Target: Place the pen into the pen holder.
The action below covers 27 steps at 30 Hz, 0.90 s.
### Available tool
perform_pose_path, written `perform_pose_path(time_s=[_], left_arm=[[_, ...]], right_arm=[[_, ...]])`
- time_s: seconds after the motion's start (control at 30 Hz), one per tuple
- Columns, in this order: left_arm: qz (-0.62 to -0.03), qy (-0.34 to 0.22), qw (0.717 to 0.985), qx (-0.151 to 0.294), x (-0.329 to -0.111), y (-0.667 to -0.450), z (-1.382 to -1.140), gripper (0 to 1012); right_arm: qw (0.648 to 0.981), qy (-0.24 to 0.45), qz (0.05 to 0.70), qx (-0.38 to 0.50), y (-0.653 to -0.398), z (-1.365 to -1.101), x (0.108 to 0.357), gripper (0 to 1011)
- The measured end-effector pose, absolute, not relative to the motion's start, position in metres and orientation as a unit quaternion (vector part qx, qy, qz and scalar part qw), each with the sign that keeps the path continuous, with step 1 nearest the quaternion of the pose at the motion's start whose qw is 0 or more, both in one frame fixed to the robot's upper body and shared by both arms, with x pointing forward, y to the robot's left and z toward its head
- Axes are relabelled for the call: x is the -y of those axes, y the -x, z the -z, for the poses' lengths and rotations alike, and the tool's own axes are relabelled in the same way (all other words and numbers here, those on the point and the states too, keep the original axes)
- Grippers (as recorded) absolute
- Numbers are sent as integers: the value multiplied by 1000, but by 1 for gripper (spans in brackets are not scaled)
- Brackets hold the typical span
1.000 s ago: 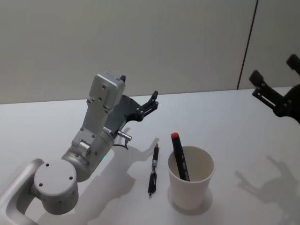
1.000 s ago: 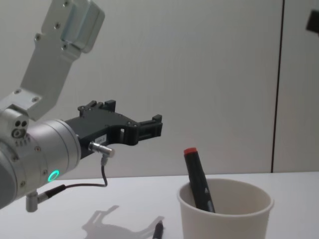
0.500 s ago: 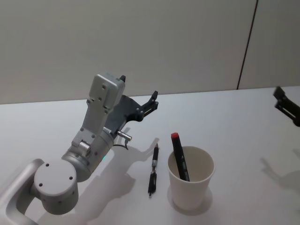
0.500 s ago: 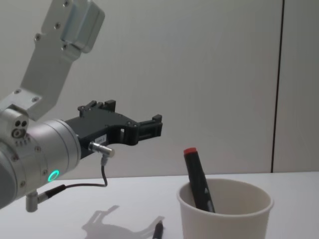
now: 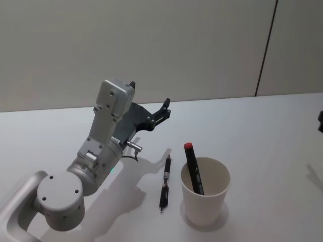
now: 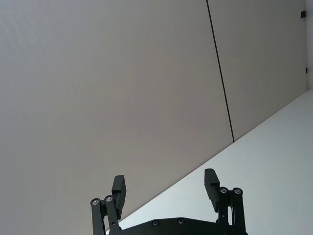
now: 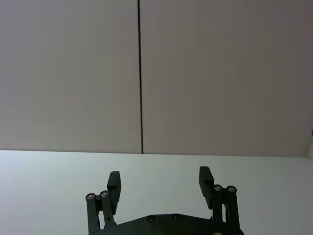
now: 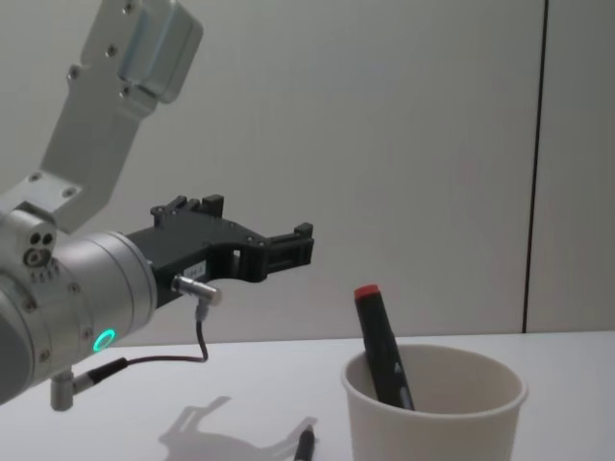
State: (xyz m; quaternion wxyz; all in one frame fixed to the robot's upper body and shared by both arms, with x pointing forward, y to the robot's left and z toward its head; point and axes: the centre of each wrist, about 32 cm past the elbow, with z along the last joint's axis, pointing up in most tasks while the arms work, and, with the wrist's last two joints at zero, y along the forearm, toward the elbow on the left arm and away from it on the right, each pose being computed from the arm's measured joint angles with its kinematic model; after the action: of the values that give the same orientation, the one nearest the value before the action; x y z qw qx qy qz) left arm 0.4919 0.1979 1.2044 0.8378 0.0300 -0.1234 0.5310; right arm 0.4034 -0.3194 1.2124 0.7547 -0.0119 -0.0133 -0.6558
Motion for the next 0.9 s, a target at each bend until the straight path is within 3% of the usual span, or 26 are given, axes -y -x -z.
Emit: perform_pose_path(time_s=[0.43, 0.9], left_arm=[[-531, -54, 842, 75, -195, -480, -1201, 1001], [-571, -96, 814, 45, -197, -455, -1198, 1001]], right_arm=[[739, 32, 672, 3, -404, -1208, 327, 1001], [734, 38, 678, 0, -404, -1206, 330, 1002]])
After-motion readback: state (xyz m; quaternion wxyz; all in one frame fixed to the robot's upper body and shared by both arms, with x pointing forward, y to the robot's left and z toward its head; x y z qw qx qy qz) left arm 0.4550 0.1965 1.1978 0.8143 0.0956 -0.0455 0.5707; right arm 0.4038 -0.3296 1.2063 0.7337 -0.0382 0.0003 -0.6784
